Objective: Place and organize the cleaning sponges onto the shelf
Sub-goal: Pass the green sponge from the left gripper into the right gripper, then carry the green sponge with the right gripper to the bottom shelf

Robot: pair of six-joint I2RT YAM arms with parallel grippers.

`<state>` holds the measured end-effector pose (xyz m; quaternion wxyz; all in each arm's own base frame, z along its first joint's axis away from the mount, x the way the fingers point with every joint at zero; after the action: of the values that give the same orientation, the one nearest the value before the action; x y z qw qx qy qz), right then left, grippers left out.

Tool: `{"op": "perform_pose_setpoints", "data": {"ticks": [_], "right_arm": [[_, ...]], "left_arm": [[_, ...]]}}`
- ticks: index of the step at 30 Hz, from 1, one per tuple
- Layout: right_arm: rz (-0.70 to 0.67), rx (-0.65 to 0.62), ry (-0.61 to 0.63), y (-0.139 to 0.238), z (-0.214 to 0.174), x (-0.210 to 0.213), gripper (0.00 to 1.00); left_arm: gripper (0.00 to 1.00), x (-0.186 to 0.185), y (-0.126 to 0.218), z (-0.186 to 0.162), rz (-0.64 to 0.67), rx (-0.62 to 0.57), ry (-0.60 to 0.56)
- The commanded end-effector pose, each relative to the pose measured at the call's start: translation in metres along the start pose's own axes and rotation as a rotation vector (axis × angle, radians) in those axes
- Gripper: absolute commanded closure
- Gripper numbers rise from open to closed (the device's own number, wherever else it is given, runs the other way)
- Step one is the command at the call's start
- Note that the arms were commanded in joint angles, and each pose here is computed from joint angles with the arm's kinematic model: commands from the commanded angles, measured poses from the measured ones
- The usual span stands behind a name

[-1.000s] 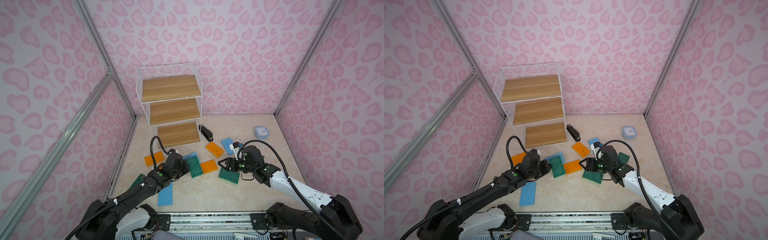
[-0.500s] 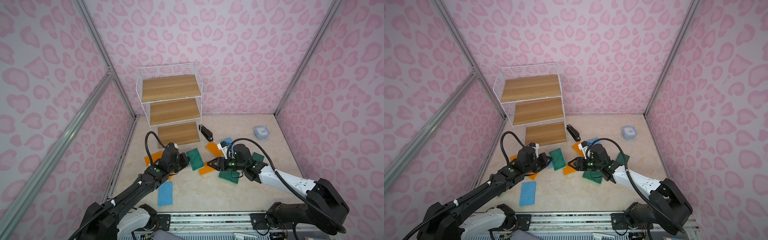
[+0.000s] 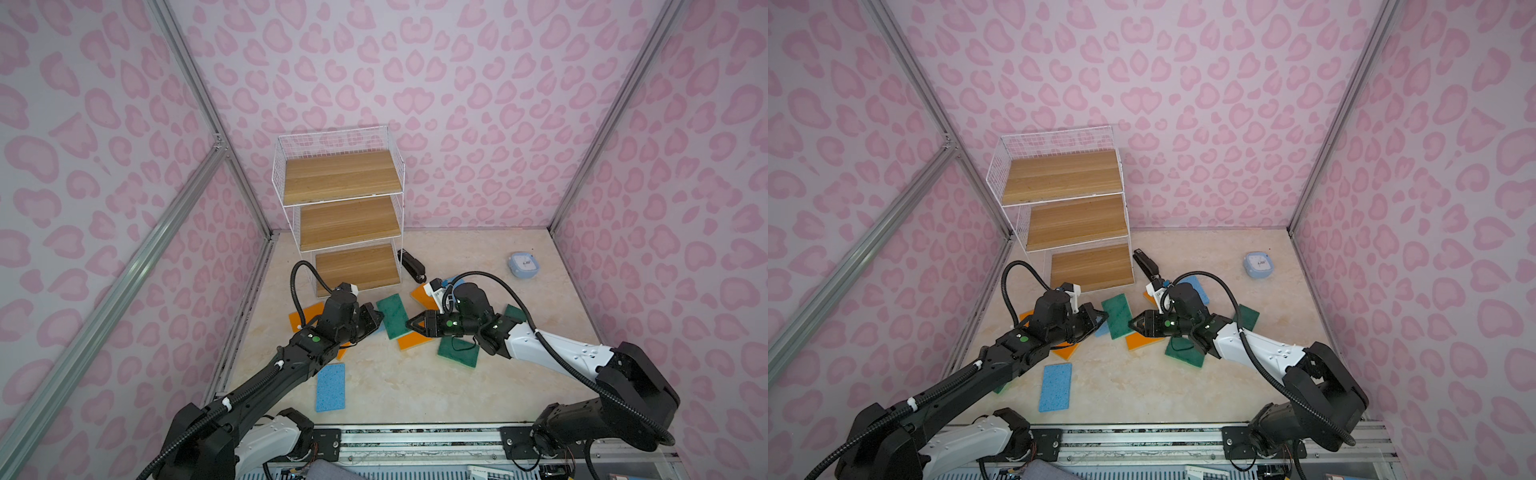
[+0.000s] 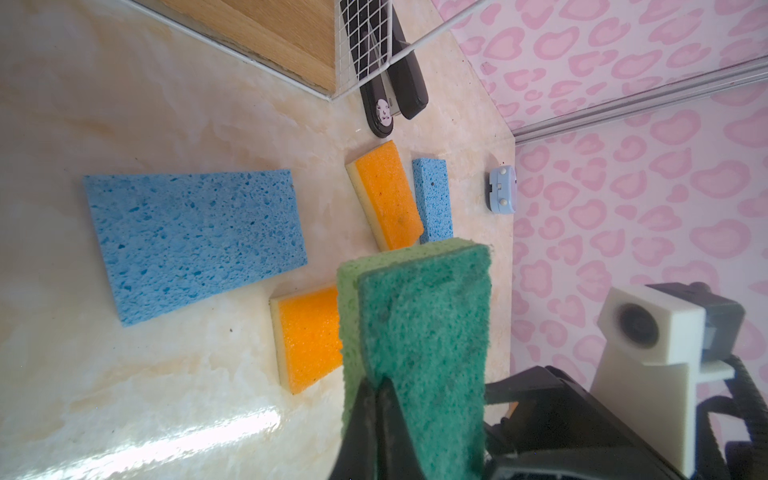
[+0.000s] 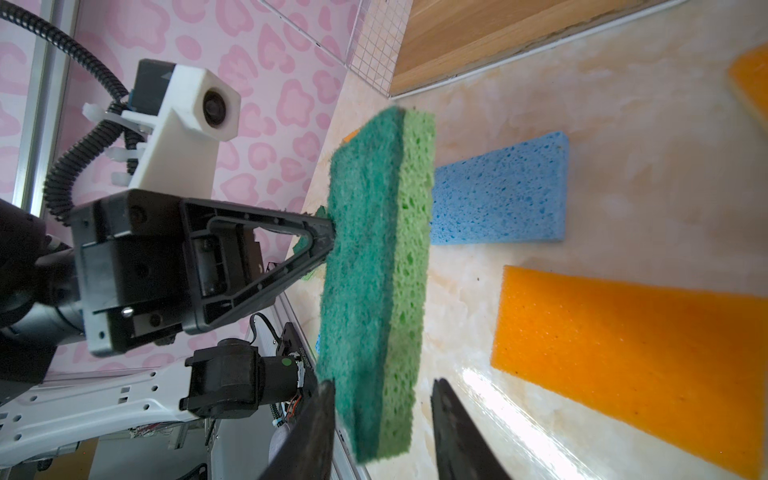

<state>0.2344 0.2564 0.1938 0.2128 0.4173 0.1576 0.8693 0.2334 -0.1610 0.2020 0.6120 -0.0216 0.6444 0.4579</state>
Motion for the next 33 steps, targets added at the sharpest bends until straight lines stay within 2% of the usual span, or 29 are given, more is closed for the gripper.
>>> {"op": "perform_pose_setpoints", "data": {"ticks": [1, 11, 15, 16, 17, 18, 19, 20, 27, 33], "right_arm": [[0.009, -0.01, 0.013, -0.003, 0.002, 0.001, 0.62], [0.026, -0.012, 0.013, -0.006, 0.008, 0.005, 0.97], [0.018, -0.018, 0.015, -0.005, 0.011, 0.006, 1.0], [0.016, -0.02, 0.016, -0.005, 0.012, 0.007, 1.0], [0.013, -0.023, 0.019, -0.004, 0.014, 0.009, 1.0], [0.011, -0.026, 0.022, -0.003, 0.015, 0.009, 1.0], [0.007, -0.03, 0.024, -0.002, 0.017, 0.01, 1.0], [0.003, -0.03, 0.025, -0.003, 0.019, 0.011, 1.0], [-0.006, -0.05, 0.048, -0.003, 0.039, 0.02, 1.0], [-0.047, -0.078, 0.136, 0.013, 0.083, 0.052, 1.0]], "left_arm": [[0.96, -0.015, 0.004, 0.004, -0.074, -0.015, -0.003], [0.96, -0.017, 0.006, 0.006, -0.088, -0.02, 0.001], [0.96, -0.016, 0.009, 0.007, -0.083, -0.028, -0.006], [0.92, -0.016, 0.011, 0.008, -0.082, -0.032, -0.008], [0.76, -0.016, 0.013, 0.008, -0.079, -0.038, -0.014], [0.54, -0.016, 0.015, 0.009, -0.073, -0.043, -0.024], [0.19, -0.016, 0.019, 0.01, -0.058, -0.06, -0.04], [0.01, -0.014, 0.024, 0.011, -0.036, -0.08, -0.052], [0.02, 0.001, 0.059, 0.011, 0.057, -0.186, -0.119], [0.02, 0.011, 0.084, 0.011, 0.083, -0.213, -0.122]]}}
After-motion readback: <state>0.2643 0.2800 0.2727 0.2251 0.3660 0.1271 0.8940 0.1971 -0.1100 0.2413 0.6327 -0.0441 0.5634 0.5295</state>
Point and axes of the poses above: each gripper's point midway between its finger pads, its own y axis back along the fingers, its own x axis along the line the jaws close on, z = x × y, the point moved 8 cm from there along y, back along the fingers, and after that the axes turned 12 degrees about y, right-handed, at the moved point
